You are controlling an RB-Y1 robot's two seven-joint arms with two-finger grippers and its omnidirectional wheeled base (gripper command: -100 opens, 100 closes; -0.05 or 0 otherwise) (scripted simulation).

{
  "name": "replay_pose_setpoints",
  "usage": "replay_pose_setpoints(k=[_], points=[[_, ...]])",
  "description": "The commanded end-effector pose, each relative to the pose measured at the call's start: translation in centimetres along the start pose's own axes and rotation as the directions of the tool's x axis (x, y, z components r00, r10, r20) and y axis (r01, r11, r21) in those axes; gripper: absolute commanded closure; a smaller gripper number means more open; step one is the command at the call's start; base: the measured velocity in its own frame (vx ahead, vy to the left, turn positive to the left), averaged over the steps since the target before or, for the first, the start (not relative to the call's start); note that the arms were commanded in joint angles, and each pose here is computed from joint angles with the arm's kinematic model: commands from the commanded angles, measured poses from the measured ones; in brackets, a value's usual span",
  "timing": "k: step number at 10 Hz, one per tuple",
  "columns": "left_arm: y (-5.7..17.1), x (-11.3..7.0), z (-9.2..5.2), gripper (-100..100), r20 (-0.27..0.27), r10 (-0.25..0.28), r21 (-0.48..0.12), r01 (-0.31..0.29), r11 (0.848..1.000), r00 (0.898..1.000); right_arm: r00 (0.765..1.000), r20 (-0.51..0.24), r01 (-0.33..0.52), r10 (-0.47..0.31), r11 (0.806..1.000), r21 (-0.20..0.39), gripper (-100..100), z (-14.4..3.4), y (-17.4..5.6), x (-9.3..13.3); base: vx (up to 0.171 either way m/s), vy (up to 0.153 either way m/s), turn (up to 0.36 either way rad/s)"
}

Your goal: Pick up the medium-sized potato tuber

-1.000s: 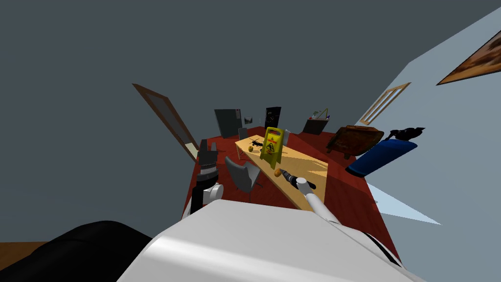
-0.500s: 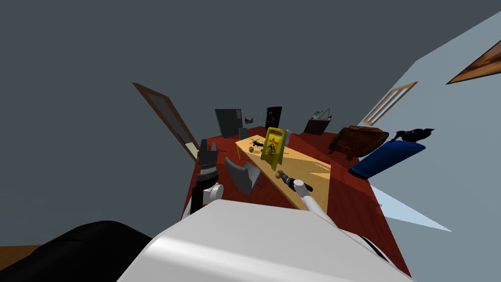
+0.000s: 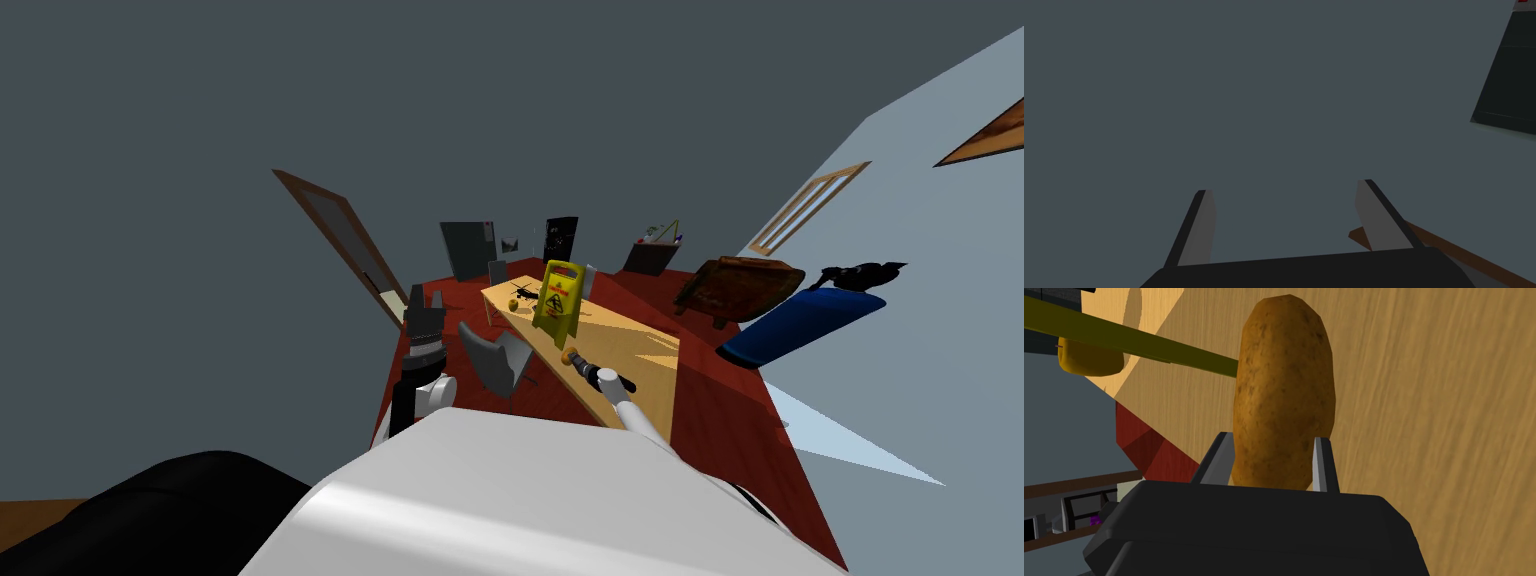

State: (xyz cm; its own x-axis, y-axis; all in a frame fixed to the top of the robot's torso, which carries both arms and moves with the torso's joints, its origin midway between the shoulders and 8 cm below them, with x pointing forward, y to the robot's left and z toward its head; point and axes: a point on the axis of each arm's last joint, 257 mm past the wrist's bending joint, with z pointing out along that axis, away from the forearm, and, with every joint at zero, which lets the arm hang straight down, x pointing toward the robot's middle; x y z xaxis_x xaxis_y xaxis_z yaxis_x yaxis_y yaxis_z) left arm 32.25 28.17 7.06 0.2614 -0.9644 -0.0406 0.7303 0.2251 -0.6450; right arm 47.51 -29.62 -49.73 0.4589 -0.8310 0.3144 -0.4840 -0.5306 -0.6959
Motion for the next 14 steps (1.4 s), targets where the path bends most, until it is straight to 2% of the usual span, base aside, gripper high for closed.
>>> replay_pose_setpoints(k=[1,2,3,4,5,6,7,8,9,12,13,14], points=[[0.0,0.0,0.0,0,0.000,0.000,0.000,0.000,1.000,1.000,1.000,0.000,0.000,0.000,1.000,0.000,100,0.0,0.0,0.0,0.000,0.000,0.000],[0.0,0.0,0.0,0,0.000,0.000,0.000,0.000,1.000,1.000,1.000,0.000,0.000,0.000,1.000,0.000,100,0.0,0.0,0.0,0.000,0.000,0.000],[0.0,0.0,0.0,0,0.000,0.000,0.000,0.000,1.000,1.000,1.000,0.000,0.001,-0.001,1.000,0.000,0,0.0,0.0,0.0,0.000,0.000,0.000],[0.0,0.0,0.0,0,0.000,0.000,0.000,0.000,1.000,1.000,1.000,0.001,0.002,-0.002,1.000,-0.001,100,-0.4,0.0,1.4,-0.032,0.040,-0.065],[0.0,0.0,0.0,0,0.000,0.000,0.000,0.000,1.000,1.000,1.000,0.002,0.003,-0.003,1.000,-0.001,100,-0.5,0.0,2.0,-0.051,0.062,-0.055],[0.0,0.0,0.0,0,0.000,0.000,0.000,0.000,1.000,1.000,1.000,0.000,0.005,-0.005,1.000,0.002,100,-0.3,-0.1,1.5,-0.024,0.027,-0.012],[0.0,0.0,0.0,0,0.000,0.000,0.000,0.000,1.000,1.000,1.000,0.001,0.004,-0.004,1.000,0.002,0,-0.4,-0.1,1.6,-0.005,0.005,0.001],[0.0,0.0,0.0,0,0.000,0.000,0.000,0.000,1.000,1.000,0.999,-0.046,0.029,-0.029,1.000,0.006,-100,-0.7,-0.8,4.4,-0.037,0.015,-0.096],[0.0,0.0,0.0,0,0.000,0.000,0.000,0.000,1.000,1.000,0.999,-0.046,0.029,-0.029,1.000,0.006,-100,-0.7,-0.8,4.4,-0.038,0.013,-0.066],[0.0,0.0,0.0,0,0.000,0.000,0.000,0.000,1.000,1.000,0.988,-0.135,0.076,-0.074,0.997,0.010,-100,-1.6,-2.2,9.7,-0.052,0.012,-0.080],[0.0,0.0,0.0,0,0.000,0.000,0.000,0.000,1.000,1.000,0.986,-0.148,0.083,-0.081,0.996,0.011,-100,-1.8,-2.5,10.4,-0.057,0.012,-0.058],[0.0,0.0,0.0,0,0.000,0.000,0.000,0.000,1.000,1.000,0.979,-0.179,0.100,-0.096,0.995,0.013,-100,-2.2,-3.1,12.2,-0.059,0.013,-0.076]])
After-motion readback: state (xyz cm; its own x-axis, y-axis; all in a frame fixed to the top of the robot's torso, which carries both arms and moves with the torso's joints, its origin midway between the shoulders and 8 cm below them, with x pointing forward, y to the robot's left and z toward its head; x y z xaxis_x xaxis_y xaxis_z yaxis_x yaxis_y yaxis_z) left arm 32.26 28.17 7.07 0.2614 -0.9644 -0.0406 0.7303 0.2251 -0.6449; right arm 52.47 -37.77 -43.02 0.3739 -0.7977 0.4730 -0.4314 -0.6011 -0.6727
